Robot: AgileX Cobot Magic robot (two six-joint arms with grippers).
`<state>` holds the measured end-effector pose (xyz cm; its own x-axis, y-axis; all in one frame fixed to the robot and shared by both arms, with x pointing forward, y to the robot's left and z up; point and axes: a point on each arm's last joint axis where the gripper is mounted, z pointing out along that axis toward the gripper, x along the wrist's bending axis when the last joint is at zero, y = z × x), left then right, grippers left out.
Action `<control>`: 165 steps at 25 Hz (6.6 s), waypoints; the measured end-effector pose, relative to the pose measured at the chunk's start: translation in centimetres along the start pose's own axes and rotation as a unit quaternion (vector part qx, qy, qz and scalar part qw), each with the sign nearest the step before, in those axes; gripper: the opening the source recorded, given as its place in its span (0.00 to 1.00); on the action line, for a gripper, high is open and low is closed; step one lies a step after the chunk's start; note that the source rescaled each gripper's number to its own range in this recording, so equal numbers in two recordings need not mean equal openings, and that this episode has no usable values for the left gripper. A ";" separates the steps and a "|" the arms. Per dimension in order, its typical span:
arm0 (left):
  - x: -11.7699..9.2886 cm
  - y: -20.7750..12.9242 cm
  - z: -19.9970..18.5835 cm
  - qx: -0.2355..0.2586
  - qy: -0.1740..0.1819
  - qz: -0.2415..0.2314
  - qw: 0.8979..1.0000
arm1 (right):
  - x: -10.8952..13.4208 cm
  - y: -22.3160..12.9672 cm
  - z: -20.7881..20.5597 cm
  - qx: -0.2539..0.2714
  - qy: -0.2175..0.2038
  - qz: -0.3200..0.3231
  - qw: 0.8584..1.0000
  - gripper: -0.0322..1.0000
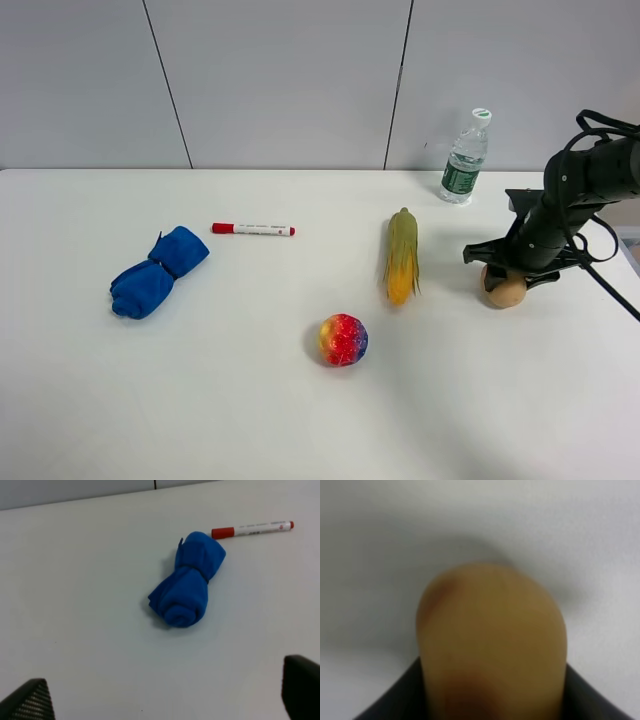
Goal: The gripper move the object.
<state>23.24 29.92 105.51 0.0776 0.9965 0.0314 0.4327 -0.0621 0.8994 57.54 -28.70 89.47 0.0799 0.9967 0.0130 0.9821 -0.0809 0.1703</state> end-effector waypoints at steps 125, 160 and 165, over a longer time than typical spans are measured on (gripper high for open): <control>0.0 0.0 0.0 0.000 -0.001 0.000 1.000 | 20.1 5.6 -9.6 -0.107 0.087 -0.322 0.937 1.00; 0.0 0.0 0.0 0.000 -0.001 0.000 1.000 | -5.6 -0.3 -33.5 -0.263 -0.099 -0.008 0.960 1.00; 0.0 0.0 0.0 0.000 -0.001 0.000 1.000 | -6.6 -3.9 -37.2 -0.320 -0.107 0.041 0.941 1.00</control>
<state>23.24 29.91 105.51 0.0791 0.9964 0.0302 0.4327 -0.0616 0.8995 46.81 -34.90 125.40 0.2505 0.9587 -0.1346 0.6731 -0.0725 0.7360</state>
